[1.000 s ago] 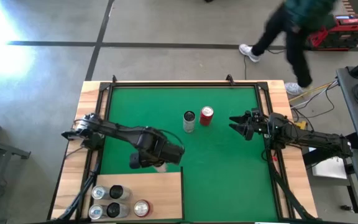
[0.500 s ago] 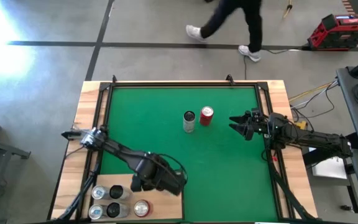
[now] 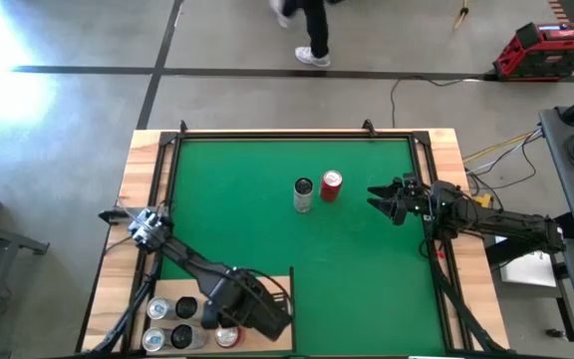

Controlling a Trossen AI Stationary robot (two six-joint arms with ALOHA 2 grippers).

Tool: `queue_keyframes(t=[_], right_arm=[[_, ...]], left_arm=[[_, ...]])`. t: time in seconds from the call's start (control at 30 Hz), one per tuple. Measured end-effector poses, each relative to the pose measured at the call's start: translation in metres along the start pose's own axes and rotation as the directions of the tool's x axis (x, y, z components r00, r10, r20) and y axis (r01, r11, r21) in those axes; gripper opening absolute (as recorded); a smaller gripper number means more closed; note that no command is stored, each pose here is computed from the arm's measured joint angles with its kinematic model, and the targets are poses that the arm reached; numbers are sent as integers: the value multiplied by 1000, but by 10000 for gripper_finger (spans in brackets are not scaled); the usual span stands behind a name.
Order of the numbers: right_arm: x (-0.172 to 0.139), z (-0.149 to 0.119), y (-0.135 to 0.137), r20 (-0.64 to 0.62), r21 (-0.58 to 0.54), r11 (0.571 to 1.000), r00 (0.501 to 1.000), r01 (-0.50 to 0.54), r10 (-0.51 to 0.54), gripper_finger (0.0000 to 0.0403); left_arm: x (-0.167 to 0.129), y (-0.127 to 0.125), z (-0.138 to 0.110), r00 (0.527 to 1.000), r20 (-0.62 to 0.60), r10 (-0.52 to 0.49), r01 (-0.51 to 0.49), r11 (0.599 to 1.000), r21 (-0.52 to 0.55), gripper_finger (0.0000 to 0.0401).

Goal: Place canned beverage on shelf
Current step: Put the bottom white and yellow soda can on the shelf

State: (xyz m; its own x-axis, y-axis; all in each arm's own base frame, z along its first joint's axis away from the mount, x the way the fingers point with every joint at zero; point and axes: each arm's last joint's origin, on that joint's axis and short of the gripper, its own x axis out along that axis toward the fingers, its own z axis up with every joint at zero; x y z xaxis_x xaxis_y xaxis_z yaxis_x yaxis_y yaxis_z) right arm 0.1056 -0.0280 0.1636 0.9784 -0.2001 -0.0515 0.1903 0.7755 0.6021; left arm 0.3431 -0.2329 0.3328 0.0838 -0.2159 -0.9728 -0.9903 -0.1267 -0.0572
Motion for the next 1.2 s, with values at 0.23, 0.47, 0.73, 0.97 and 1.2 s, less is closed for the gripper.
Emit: queue_keyframes(t=[0.23, 0.47, 0.73, 0.97, 1.2], right_arm=[[0, 0, 0, 0, 0, 1000, 1000, 0, 0, 318], [0, 0, 0, 0, 0, 1000, 1000, 0, 0, 318], [0, 0, 0, 0, 0, 1000, 1000, 0, 0, 318], [0, 0, 0, 0, 0, 1000, 1000, 0, 0, 318], [0, 0, 0, 0, 0, 1000, 1000, 0, 0, 318]], left_arm=[[1, -3, -5, 999, -34, -37, 38, 999, 23, 244], [14, -10, -9, 999, -44, -30, 31, 999, 41, 244], [17, -12, -11, 997, -72, -23, 26, 999, 44, 244], [17, -12, -11, 997, -72, -20, 25, 997, 69, 249], [16, -12, -10, 998, -61, -26, 30, 997, 68, 258]])
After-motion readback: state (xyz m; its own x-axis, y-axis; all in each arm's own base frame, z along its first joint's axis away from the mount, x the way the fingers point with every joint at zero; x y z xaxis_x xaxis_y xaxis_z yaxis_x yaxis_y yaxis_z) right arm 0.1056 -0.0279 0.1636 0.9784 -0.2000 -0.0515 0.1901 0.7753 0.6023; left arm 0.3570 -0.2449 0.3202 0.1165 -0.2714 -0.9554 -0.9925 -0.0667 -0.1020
